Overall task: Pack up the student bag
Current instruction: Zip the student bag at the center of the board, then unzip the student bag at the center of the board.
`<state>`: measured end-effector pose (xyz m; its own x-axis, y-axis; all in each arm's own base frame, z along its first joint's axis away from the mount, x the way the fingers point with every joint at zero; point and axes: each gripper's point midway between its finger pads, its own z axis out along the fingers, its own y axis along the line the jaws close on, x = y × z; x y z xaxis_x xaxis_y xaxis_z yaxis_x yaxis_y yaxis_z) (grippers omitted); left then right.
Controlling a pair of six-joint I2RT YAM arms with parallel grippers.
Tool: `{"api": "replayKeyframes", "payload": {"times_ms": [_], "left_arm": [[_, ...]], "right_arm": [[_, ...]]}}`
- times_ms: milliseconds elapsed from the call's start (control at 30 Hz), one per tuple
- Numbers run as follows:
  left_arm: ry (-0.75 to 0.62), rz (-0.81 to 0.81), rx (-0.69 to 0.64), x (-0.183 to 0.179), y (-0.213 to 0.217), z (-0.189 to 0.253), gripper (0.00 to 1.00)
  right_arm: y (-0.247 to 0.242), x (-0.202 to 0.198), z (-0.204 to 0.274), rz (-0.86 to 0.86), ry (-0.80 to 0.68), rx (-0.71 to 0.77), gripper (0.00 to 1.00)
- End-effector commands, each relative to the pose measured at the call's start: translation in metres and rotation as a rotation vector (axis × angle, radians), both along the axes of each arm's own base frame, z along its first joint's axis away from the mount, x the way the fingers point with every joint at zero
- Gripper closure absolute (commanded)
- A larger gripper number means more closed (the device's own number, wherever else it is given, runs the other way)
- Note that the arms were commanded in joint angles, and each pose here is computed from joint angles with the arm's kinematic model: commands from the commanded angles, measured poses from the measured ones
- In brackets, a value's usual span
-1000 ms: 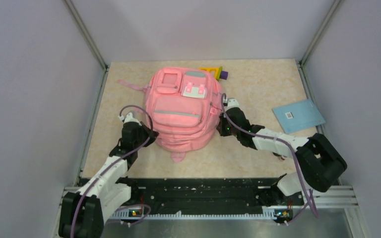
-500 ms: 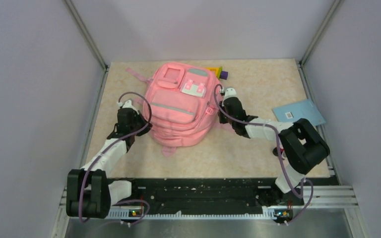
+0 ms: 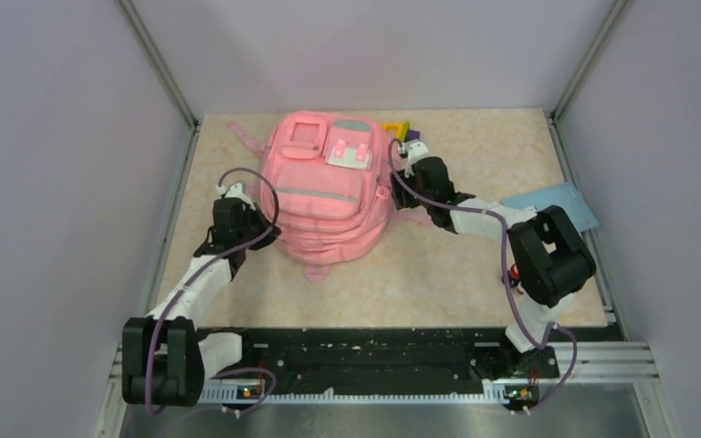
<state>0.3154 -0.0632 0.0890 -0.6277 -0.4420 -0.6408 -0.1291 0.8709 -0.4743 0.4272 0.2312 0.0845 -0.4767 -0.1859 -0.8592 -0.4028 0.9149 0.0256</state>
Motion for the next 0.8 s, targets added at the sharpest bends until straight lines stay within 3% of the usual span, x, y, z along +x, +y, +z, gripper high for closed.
{"api": "replayKeyframes", "payload": {"times_ms": [0, 67, 267, 767], "left_arm": [[-0.093, 0.079, 0.051, 0.008, 0.02, 0.035, 1.0], [-0.105, 0.103, 0.051, 0.006, 0.024, 0.041, 1.0], [-0.103, 0.125, 0.039, 0.005, 0.032, 0.048, 1.0], [-0.097, 0.111, 0.018, 0.007, 0.031, 0.049, 1.0]], "right_arm": [[-0.004, -0.007, 0.069, 0.079, -0.166, 0.04, 0.34], [0.003, -0.017, 0.078, 0.16, -0.181, 0.041, 0.28], [0.025, -0.015, 0.084, 0.277, -0.157, 0.052, 0.28], [0.076, 0.006, 0.037, 0.516, 0.013, 0.069, 0.49]]}}
